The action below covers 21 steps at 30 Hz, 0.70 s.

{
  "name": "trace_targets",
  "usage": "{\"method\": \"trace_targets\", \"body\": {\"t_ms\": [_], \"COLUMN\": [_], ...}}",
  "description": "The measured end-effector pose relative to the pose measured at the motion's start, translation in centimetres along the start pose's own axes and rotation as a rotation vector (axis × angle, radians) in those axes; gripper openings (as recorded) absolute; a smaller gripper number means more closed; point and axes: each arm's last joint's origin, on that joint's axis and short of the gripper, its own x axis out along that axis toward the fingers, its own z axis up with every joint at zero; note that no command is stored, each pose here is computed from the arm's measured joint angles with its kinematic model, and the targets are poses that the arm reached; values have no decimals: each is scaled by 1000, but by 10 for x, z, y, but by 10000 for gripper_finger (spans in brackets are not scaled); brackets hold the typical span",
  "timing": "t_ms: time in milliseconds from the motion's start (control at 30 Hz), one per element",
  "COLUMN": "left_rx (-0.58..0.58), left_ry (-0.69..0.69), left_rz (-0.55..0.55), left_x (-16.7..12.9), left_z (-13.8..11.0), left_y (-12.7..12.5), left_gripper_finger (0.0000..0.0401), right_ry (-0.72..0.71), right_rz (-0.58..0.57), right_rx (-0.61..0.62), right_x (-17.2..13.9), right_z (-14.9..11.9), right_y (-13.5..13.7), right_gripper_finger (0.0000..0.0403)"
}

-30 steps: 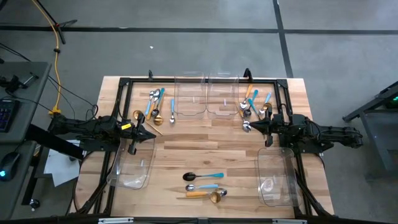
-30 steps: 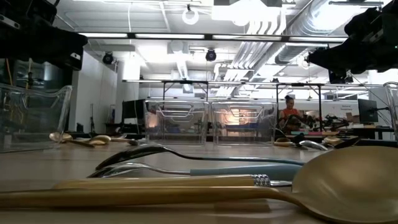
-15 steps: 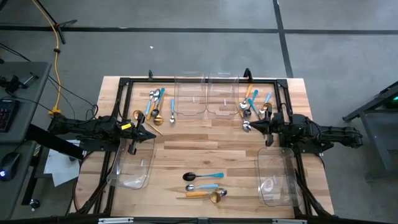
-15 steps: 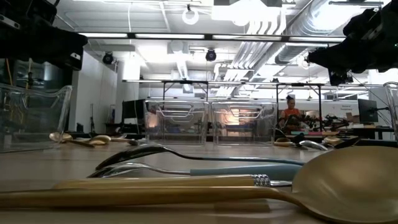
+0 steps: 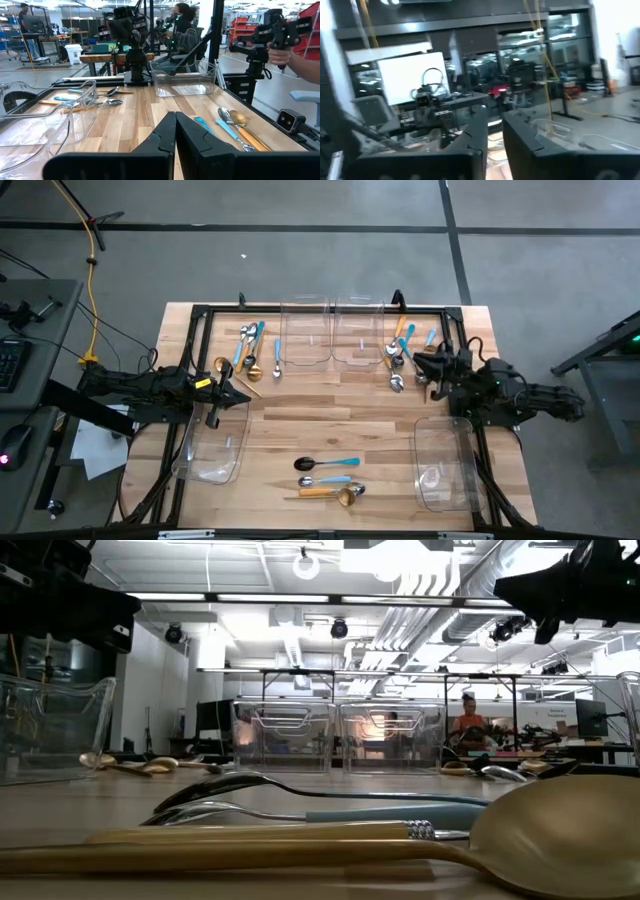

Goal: Sort silverware by color (type)
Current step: Put the black spoon into the bottom left transparent bin

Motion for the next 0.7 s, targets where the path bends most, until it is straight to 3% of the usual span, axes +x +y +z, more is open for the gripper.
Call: {"method": "trace_targets", "body": {"t_ms": [167,300,467,700], "left_rx": [0,0,0,0], "left_ry": [0,0,0,-3], "left_rz": [0,0,0,0], "left_x": [0,0,0,0], "left_z": [0,0,0,0], "left_y": [0,0,0,0], "left_gripper_finger": [0,0,0,0], "right_ry": [38,148,314,469], "right_rz": [-192,-344,-394,-435], "right_rx": [-4,-34,-61,-54], "right_x": [0,4,17,40], "right_z": [20,40,65,84], "right_y": [-4,-4,1,7], "right_gripper_finger": [99,146,186,195]}}
